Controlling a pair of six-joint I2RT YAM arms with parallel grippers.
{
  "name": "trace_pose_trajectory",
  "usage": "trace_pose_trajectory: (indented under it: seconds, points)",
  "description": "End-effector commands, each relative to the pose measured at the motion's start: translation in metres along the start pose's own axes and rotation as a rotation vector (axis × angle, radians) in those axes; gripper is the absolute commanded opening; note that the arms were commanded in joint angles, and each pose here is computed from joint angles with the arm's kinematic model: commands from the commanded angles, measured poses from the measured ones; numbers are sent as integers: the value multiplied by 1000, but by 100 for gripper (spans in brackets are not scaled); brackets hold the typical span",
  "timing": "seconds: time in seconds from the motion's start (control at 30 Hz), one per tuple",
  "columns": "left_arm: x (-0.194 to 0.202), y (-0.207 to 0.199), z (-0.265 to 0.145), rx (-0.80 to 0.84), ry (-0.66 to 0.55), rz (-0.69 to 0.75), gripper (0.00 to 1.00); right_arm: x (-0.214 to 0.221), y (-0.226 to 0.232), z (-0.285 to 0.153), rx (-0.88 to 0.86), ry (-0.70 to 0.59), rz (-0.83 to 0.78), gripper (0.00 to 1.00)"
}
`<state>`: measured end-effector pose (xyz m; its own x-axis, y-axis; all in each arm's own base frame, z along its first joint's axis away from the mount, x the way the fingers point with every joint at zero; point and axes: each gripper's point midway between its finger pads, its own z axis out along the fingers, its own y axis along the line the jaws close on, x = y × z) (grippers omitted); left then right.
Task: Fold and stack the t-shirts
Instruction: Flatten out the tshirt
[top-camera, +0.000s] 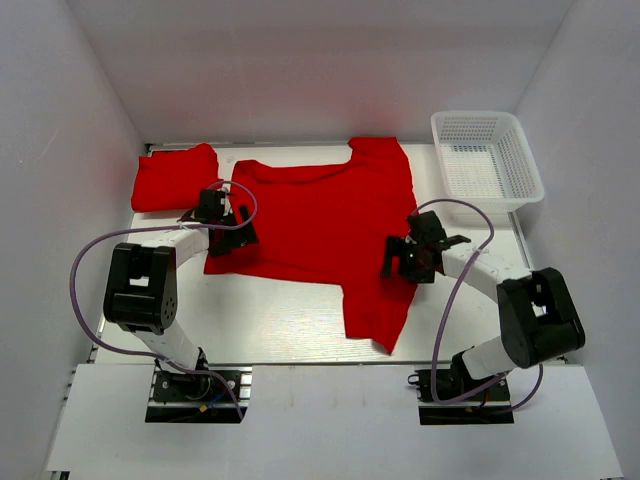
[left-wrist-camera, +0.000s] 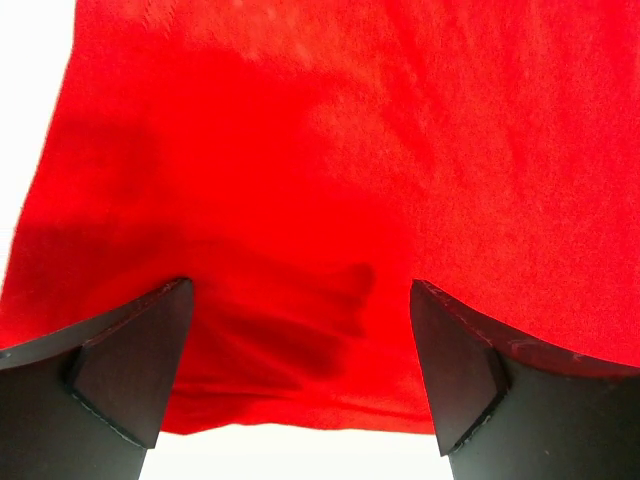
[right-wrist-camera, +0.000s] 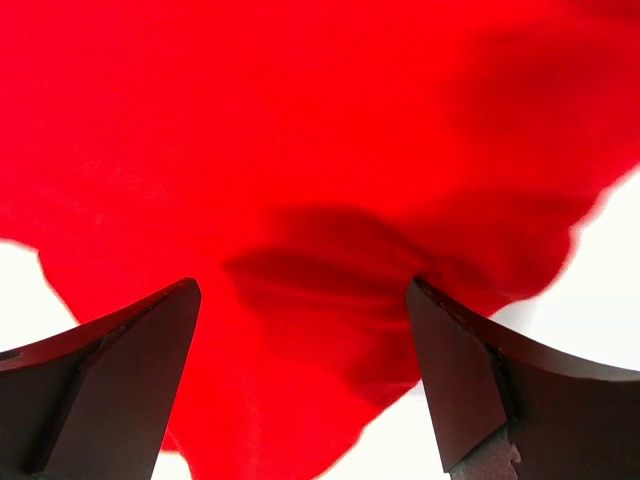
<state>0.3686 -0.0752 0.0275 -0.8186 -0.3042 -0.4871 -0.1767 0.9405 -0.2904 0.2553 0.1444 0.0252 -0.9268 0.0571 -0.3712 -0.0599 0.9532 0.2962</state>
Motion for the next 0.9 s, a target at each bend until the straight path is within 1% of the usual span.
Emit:
trace_pose_trajectory:
  seconds: [0.0,0.1,0.17,0.3,0.33,0.37,0.43,0.47,0.5,0.57,0.6,0.67,0.7,0.73,0.8,0.83,0.87]
  points:
    - [22,11,14,-29,78,-20,100,2,-65,2,313,15,75,90]
    - [25,9,18,-13,99,-22,100,-17,-74,2,343,-8,88,90]
    - [28,7,20,0,114,-24,100,-21,-84,1,379,-9,67,90]
    - [40,-4,13,37,161,-14,100,-44,-97,-7,405,-46,54,90]
    - [36,-10,5,66,152,-4,100,-46,-96,-8,398,-41,35,90]
    - [42,-10,-2,73,172,-7,100,-49,-86,-8,337,-30,-8,90]
    - [43,-17,-16,105,171,-6,100,-57,-75,-16,289,-47,-51,90]
    - [39,-19,-25,112,156,-4,100,-52,-69,-19,250,-21,-82,90]
    - [34,-18,-42,88,129,-13,100,-53,-64,-25,235,-34,-91,90]
    - [31,-15,-59,60,103,-32,100,-54,-57,-39,205,-55,-112,90]
    - [30,-9,-74,22,82,-39,100,-62,-52,-56,191,-120,-115,90]
    - [36,0,-87,-21,84,-95,100,-59,-47,-64,171,-141,-107,90]
    - [46,8,-92,-57,101,-106,100,-61,-41,-79,151,-198,-101,90]
    - [42,10,-101,-76,70,-141,100,-57,-39,-80,136,-200,-93,90]
    - [53,26,-106,-156,66,-174,100,-48,-37,-88,119,-200,-69,90]
    - [49,30,-108,-174,40,-213,100,-47,-36,-91,114,-205,-68,90]
    - [53,37,-109,-206,39,-212,100,-42,-36,-92,107,-201,-54,90]
